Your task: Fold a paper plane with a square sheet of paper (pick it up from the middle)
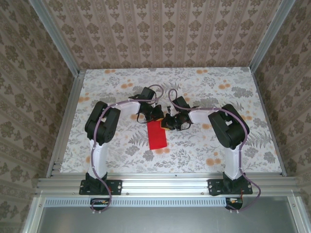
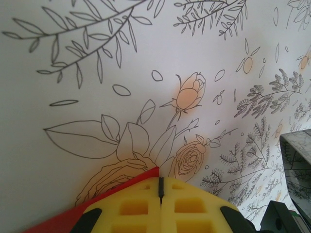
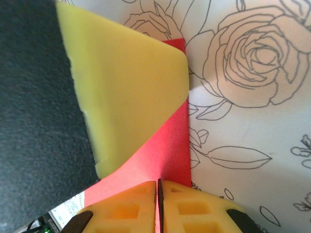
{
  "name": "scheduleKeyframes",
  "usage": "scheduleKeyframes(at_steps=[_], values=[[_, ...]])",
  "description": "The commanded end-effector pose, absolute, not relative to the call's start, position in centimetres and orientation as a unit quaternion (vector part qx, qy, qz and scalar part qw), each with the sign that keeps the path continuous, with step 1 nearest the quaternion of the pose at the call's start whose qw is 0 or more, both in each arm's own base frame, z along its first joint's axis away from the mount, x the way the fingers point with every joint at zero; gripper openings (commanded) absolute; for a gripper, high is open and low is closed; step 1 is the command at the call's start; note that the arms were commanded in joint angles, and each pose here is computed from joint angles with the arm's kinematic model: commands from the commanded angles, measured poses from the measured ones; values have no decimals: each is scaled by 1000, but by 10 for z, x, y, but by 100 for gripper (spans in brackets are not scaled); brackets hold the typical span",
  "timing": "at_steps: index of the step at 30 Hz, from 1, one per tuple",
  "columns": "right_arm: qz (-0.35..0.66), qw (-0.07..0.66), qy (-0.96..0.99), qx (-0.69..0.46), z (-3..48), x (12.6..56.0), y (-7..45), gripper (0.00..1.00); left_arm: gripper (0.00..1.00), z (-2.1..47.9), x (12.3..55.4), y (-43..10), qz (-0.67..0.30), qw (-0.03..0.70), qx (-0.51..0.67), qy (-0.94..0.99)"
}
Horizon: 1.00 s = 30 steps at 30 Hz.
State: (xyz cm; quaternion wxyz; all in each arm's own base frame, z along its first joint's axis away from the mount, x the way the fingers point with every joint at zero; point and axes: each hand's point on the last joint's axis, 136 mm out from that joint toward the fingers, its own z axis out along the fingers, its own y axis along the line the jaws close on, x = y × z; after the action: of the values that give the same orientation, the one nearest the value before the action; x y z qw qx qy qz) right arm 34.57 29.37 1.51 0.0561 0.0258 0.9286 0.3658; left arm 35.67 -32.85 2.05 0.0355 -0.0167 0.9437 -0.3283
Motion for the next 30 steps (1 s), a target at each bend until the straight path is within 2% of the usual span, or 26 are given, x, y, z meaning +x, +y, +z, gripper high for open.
scheduleKeyframes(at_steps=[1, 9, 17, 30], values=[[359, 29, 932, 36, -2, 335, 293, 13, 6, -17, 341, -306, -276, 11, -26, 961], [397, 23, 917, 21, 22, 318, 300, 13, 5, -25, 337, -299, -265, 8, -28, 964], [371, -12, 927, 45, -7, 288, 286, 13, 5, -33, 334, -296, -259, 3, -33, 965], [362, -55, 929, 54, -13, 228, 276, 13, 5, -36, 335, -295, -255, 5, -34, 966]])
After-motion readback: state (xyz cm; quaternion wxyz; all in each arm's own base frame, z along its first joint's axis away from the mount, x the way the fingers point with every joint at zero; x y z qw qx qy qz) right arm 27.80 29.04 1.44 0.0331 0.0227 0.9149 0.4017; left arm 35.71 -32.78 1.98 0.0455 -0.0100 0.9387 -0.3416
